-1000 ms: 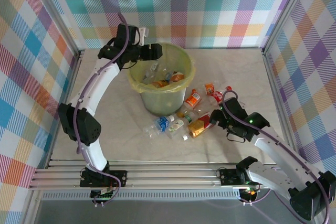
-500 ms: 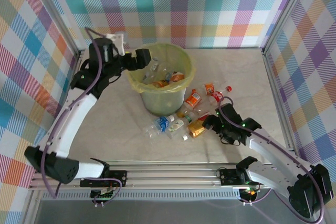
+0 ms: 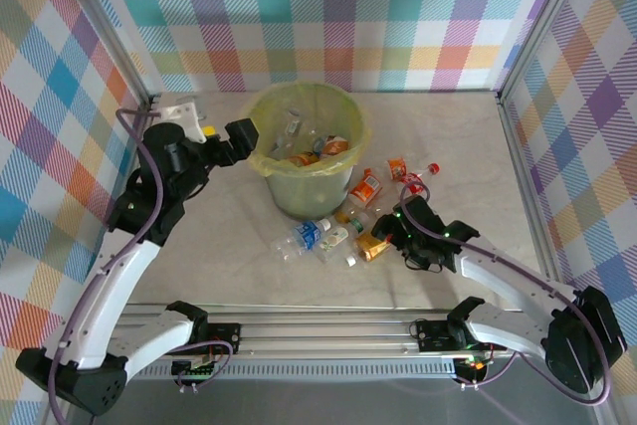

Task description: Put the plastic bottles in the bin

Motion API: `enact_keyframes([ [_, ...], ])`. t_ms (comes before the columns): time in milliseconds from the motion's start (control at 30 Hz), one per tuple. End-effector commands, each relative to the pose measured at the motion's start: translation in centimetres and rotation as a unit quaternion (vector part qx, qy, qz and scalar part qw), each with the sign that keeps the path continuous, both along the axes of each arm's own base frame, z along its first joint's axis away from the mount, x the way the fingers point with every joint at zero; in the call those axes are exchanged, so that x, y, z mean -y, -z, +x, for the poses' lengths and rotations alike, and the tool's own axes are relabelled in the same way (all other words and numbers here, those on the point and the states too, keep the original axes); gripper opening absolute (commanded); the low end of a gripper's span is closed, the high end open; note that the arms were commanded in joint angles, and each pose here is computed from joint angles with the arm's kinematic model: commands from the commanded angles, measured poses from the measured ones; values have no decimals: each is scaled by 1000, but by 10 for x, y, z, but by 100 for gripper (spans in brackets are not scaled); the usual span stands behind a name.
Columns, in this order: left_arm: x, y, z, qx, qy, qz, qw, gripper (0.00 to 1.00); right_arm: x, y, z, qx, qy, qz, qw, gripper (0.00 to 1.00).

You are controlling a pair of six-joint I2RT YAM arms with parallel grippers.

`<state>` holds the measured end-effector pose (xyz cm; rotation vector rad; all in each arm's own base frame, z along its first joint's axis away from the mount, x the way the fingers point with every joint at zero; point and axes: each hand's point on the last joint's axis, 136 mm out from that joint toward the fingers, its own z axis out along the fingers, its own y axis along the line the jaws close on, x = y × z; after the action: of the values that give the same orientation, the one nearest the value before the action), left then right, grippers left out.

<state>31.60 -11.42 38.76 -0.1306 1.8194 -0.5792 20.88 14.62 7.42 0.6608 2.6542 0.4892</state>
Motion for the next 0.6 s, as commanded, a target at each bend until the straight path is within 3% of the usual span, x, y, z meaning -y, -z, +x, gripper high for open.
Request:
enact_keyframes([
  [0,-6,-15,-5,30,-17,-20,999,100,-7,-2,10,14,11,5,1000,100],
  [567,-5,-9,-1,22,-18,-16,999,100,-6,12,16,6,14,-26,1000,100],
])
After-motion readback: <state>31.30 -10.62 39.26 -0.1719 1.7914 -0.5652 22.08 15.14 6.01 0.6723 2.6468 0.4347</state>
